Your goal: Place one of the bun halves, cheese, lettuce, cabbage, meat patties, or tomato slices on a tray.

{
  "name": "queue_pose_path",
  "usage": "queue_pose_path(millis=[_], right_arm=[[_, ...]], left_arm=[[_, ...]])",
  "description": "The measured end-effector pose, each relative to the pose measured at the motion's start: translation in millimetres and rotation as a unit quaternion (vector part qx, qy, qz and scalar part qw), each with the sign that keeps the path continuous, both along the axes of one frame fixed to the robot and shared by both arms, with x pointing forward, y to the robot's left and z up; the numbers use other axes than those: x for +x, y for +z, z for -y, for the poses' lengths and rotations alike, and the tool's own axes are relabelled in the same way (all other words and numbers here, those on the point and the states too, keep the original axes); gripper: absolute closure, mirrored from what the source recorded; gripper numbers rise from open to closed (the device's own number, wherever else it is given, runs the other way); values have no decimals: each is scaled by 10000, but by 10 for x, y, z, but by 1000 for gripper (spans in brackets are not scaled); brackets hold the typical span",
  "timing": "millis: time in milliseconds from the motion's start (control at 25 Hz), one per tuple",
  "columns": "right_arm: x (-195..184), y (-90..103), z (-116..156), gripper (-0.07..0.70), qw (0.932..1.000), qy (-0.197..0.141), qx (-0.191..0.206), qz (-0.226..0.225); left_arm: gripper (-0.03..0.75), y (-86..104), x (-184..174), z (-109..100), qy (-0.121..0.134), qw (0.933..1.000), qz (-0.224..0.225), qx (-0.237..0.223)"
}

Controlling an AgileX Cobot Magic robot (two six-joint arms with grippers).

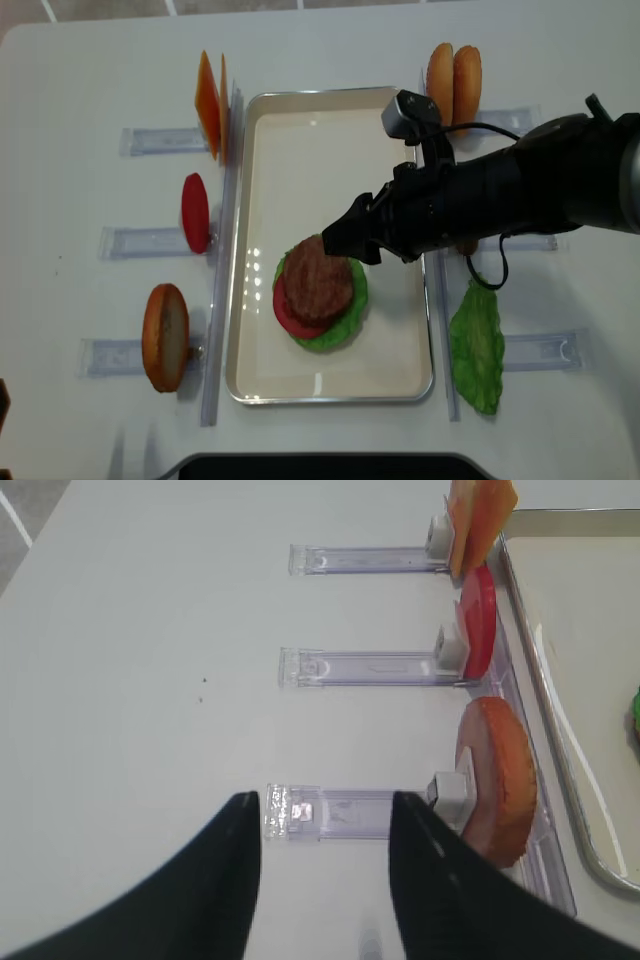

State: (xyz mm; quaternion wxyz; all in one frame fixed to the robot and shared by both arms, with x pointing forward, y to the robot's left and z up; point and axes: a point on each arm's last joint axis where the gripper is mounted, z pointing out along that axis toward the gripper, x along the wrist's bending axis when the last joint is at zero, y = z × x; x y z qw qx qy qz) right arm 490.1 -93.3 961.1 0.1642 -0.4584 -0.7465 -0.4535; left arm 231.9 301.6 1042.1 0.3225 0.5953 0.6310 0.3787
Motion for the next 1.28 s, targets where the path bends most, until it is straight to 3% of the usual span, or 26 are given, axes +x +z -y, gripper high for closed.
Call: queue_pose_path(millis=[160,280,360,440,520,680,800,960,1120,1280], right_arm=[[-144,310,115,192,9978,250,-399,470],[-296,579,304,219,9921,347,-1004,666],[-373,732,520,235,9822,174,-1656,875],[-466,894,781,246,9702,-294,-2218,930],[-558,1005,1087,251,9488,-726,-2919,964],[-856,1237,1636,251,9052,-1682,-3816,822],[-1174,1424,1935,253,8782,-2399,-4038,909],[-1661,1625,2106,253,8531,-3200,-3892,1354],[-2011,1684,2126,253,8419,-3586,-3613,1791],[-2274,1548,2132,253,8363,-3740,-3461,2025]], left_arm=[[388,0,0,0,0,10000,0,0],[388,0,0,0,0,10000,0,0],[388,0,0,0,0,10000,0,0],[388,0,0,0,0,10000,0,0],[388,0,0,0,0,10000,0,0],[388,0,0,0,0,10000,0,0],[388,0,0,0,0,10000,0,0],[388,0,0,0,0,10000,0,0],[388,0,0,0,0,10000,0,0],[388,0,0,0,0,10000,0,0]])
